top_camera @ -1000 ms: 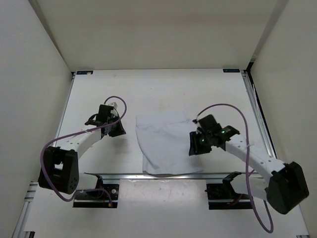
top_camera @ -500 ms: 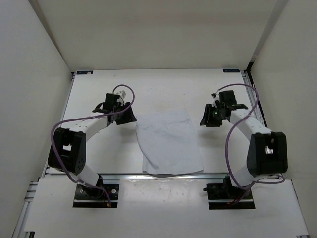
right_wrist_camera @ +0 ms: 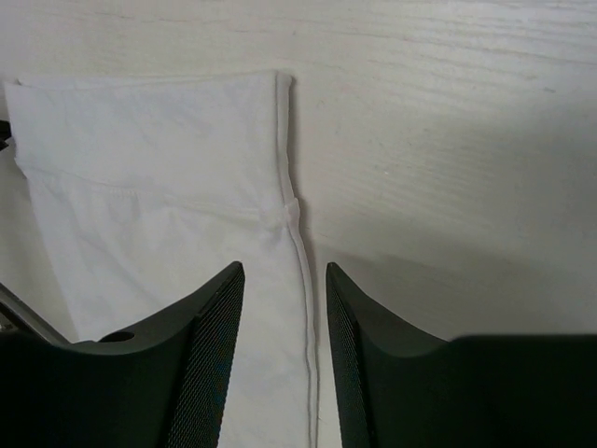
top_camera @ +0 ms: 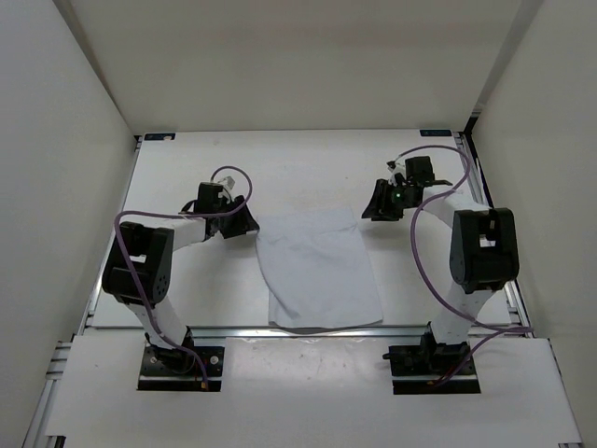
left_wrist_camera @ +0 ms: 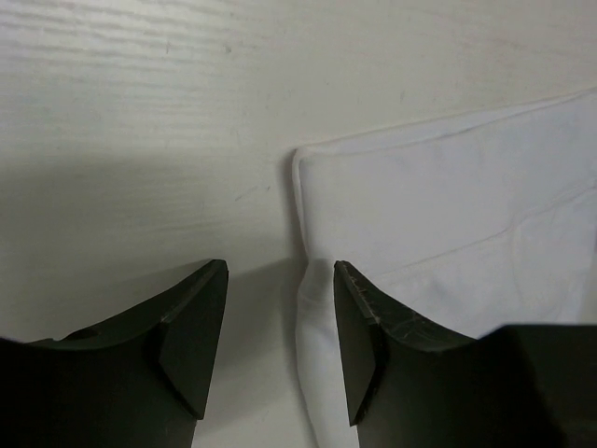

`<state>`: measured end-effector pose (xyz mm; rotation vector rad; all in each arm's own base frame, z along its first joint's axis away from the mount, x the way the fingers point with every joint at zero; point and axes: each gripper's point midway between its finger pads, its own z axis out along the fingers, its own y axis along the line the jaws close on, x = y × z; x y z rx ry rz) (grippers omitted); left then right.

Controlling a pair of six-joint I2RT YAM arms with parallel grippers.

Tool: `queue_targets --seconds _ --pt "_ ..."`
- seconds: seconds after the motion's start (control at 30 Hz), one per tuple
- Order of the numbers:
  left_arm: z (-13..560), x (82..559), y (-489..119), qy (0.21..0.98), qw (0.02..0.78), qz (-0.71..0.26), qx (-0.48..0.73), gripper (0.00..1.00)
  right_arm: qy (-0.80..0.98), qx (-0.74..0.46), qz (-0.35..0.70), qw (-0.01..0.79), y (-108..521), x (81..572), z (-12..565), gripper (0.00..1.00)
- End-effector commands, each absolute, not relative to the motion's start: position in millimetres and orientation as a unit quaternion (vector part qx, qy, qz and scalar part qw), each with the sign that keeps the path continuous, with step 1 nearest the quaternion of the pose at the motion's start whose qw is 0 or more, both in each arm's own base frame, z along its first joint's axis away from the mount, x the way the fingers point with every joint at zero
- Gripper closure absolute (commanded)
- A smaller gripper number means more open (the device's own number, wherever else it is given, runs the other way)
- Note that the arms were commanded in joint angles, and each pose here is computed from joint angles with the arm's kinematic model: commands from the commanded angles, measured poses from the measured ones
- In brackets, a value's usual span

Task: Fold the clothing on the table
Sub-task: Flatten the skirt out

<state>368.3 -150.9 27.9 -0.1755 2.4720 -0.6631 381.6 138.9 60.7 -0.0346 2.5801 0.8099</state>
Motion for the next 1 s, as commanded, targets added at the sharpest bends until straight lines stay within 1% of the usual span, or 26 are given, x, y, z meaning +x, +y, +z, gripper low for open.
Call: queue_targets --seconds 0.0,0.1,0.23,0.27,0.3,0.33,0.37,0.4,0.43,0.47,0.5,0.57,0.63,0.7,0.83,0.87,0.93,0.97 --pt "41.2 388.3 -163.5 0.901 0.315 -0.29 -0.067 0.4 0.916 -0.039 0.319 0.24 155.5 400.5 77.9 0.54" --pt "42.7 393.6 -175.5 0.894 0.315 -0.312 -0.067 0.45 0.919 -0.038 0.319 0.228 155.0 400.3 71.3 0.54" --pt "38.1 394.7 -192.5 0.894 0.302 -0.326 -0.062 0.45 0.923 -0.039 0.312 0.224 150.8 406.7 64.9 0.54" --pt "35.4 396.5 -192.3 0.895 0.3 -0.323 -0.064 0.47 0.924 -0.035 0.313 0.218 150.0 406.0 64.9 0.52" --pt "34.8 392.6 -198.0 0.897 0.296 -0.323 -0.055 0.5 0.925 -0.038 0.308 0.22 148.7 407.5 62.7 0.49" --pt "33.8 392.1 -201.1 0.898 0.296 -0.322 -0.05 0.57 0.925 -0.039 0.31 0.215 149.3 406.1 59.8 0.45" --pt "30.9 390.8 -201.9 0.901 0.294 -0.317 -0.045 0.68 0.926 -0.039 0.307 0.215 149.0 407.5 58.7 0.42" --pt "30.7 388.9 -204.1 0.901 0.291 -0.318 -0.042 0.75 0.928 -0.036 0.308 0.209 149.3 404.6 54.6 0.42" --pt "30.5 387.7 -207.8 0.901 0.289 -0.323 -0.038 0.89 0.927 -0.041 0.308 0.212 149.5 407.5 54.4 0.41" --pt "26.8 386.0 -207.1 0.903 0.286 -0.319 -0.037 0.98 0.927 -0.041 0.307 0.209 149.9 408.0 51.0 0.4" --pt "25.2 385.5 -207.8 0.903 0.284 -0.319 -0.039 1.0 0.927 -0.043 0.308 0.209 150.4 408.8 51.0 0.4" --pt "21.3 381.8 -207.8 0.906 0.276 -0.32 -0.038 1.0 0.927 -0.044 0.315 0.2 154.5 409.4 45.8 0.4" --pt "25.0 382.6 -211.0 0.904 0.277 -0.324 -0.036 1.0 0.929 -0.045 0.315 0.187 156.4 407.1 34.2 0.41" --pt "22.1 380.5 -209.8 0.906 0.274 -0.32 -0.038 1.0 0.927 -0.049 0.319 0.19 161.2 411.6 32.1 0.44" --pt "19.2 378.1 -213.2 0.908 0.271 -0.317 -0.033 1.0 0.923 -0.053 0.334 0.184 172.3 413.1 23.1 0.53" --pt "16.4 377.3 -212.5 0.91 0.269 -0.315 -0.035 1.0 0.92 -0.053 0.343 0.183 176.4 413.4 19.6 0.57" --pt "14.6 376.8 -213.9 0.91 0.263 -0.318 -0.039 1.0 0.911 -0.045 0.369 0.181 184.1 412.8 16.9 0.7" --pt "13.5 373.9 -215.7 0.911 0.257 -0.321 -0.039 1.0 0.906 -0.041 0.383 0.177 188.9 413.3 17.8 0.79"
